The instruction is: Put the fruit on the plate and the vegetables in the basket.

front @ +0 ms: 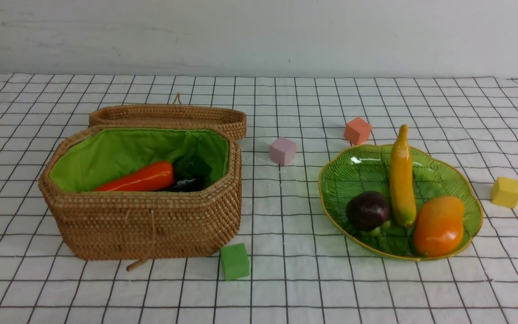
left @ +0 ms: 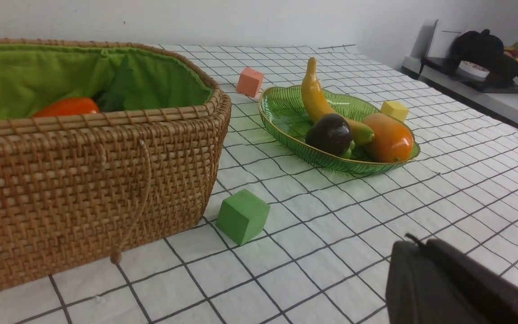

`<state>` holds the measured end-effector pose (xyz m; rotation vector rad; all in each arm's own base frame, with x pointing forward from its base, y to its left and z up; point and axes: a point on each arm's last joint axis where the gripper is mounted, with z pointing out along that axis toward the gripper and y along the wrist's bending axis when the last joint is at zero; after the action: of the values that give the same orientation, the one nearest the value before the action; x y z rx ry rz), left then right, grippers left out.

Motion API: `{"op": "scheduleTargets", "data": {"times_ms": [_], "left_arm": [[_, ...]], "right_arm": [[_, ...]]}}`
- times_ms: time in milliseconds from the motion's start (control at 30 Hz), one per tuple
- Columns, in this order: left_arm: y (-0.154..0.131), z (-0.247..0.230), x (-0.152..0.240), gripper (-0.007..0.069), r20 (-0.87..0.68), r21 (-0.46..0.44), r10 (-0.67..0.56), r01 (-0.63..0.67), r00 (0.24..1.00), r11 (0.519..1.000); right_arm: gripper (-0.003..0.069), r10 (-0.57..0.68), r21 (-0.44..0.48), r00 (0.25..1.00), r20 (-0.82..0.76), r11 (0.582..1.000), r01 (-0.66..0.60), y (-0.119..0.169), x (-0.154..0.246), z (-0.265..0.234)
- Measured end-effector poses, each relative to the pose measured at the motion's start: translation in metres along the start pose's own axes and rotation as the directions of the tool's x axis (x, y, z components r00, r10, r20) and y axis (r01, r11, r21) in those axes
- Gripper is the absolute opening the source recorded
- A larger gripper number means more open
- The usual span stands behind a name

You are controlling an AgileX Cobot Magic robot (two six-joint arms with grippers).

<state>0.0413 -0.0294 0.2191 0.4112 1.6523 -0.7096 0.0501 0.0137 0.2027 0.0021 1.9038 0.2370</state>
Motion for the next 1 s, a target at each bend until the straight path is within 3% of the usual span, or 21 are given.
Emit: {"op": "scheduleTargets", "data": {"times_ms": [133,1000], "left_arm": [[0.0,0.0,0.0,0.0007,-0.001,-0.001,0.0,0.0,1.0,1.0],[0.0,0.0,0.0,0.0029,-0.003,-0.002,0.0,0.0,1.0,1.0]], "right_arm": [[-0.0008,0.003,0.031,0.999,0.035,0.999,-0.005,-0.007,0.025,0.01],[-0.0006,-0.024,0.045,0.999,0.036,0.999,0.022,-0.008,0.025,0.01]]}}
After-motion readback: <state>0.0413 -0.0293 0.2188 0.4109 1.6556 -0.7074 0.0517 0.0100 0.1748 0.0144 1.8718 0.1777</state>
